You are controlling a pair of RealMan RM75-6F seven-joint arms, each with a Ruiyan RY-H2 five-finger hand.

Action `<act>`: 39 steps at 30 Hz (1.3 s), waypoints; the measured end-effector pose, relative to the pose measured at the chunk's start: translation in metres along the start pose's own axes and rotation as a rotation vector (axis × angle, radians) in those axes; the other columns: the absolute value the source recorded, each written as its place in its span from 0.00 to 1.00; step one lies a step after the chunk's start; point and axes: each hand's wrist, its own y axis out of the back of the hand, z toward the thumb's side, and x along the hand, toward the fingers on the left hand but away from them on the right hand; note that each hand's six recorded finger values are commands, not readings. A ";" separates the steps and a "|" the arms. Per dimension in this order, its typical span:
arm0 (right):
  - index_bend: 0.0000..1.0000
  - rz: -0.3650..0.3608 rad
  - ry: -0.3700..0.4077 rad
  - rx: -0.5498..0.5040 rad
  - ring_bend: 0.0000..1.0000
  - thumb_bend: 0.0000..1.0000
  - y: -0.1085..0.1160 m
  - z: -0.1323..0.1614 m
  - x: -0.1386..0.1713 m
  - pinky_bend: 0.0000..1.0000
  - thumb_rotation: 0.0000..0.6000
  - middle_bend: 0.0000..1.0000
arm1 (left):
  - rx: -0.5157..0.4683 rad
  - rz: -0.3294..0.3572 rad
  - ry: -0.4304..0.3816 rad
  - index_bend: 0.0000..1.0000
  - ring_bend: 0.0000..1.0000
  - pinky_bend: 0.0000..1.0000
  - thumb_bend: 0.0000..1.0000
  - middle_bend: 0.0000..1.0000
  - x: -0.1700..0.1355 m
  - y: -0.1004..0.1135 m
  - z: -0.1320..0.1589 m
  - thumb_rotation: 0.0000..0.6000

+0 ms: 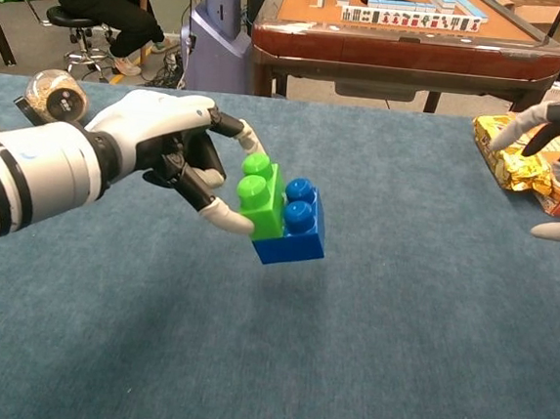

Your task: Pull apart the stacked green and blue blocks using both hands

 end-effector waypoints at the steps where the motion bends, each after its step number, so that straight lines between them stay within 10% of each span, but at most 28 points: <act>1: 0.18 0.009 0.000 -0.011 0.99 0.00 -0.001 0.002 -0.003 0.97 1.00 0.93 | -0.012 0.007 -0.003 0.58 1.00 1.00 0.27 1.00 0.000 0.000 0.001 1.00; 11: 0.13 0.077 0.038 -0.159 0.99 0.00 -0.019 0.034 -0.039 0.98 1.00 0.94 | -0.125 0.118 -0.004 0.58 1.00 1.00 0.27 1.00 -0.004 0.005 0.006 1.00; 39: 0.13 0.134 0.129 -0.353 0.99 0.00 -0.045 0.084 -0.083 0.98 1.00 0.94 | -0.149 0.150 -0.044 0.58 1.00 1.00 0.27 1.00 -0.007 -0.002 0.013 1.00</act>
